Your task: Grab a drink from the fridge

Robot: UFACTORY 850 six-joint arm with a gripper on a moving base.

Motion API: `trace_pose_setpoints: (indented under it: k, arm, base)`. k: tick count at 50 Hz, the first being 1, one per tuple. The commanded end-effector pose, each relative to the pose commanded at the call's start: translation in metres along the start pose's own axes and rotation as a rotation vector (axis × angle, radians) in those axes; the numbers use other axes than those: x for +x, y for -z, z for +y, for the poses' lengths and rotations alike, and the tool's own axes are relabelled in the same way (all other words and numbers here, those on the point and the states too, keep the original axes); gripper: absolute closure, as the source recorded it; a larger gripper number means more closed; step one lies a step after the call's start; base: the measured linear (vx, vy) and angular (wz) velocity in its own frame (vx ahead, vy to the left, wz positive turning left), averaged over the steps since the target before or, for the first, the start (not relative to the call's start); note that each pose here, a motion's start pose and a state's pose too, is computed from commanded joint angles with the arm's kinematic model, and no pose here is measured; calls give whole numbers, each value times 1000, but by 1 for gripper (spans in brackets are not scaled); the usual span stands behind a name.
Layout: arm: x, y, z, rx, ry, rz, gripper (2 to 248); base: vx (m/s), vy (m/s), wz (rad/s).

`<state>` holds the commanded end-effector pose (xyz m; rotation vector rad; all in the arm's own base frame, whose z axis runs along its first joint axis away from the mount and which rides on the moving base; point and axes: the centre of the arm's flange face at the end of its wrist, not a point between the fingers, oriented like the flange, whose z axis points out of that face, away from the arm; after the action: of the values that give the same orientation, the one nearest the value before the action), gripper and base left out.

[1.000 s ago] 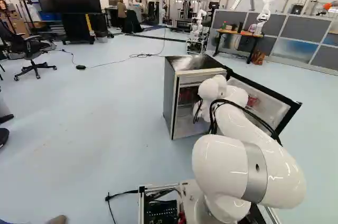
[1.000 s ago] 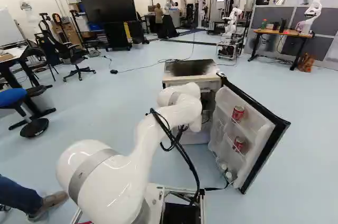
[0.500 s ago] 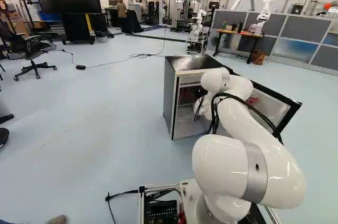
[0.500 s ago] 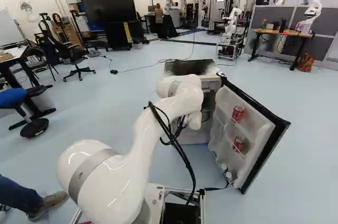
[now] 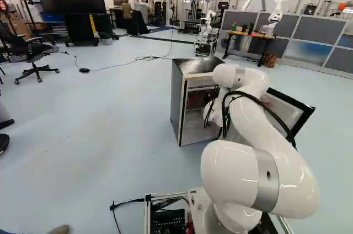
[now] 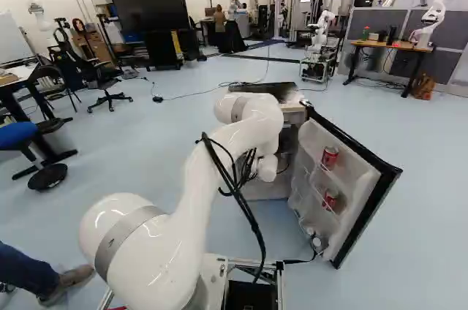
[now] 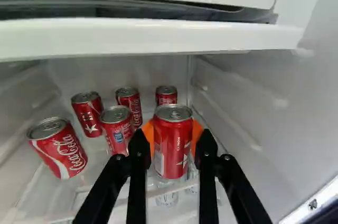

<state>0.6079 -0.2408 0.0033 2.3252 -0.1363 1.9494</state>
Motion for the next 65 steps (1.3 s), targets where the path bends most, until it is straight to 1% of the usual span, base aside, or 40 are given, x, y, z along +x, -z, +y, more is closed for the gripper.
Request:
trace_pose_setpoints:
  k: [15, 23, 65]
  arm:
    - [6, 31, -5, -1, -16, -53, 158]
    - [10, 47, -7, -2, -24, -71, 158]
    - [33, 133, -22, -11, -65, -102, 158]
  base:
    - [0, 0, 0]
    - [0, 0, 0]
    - [0, 0, 0]
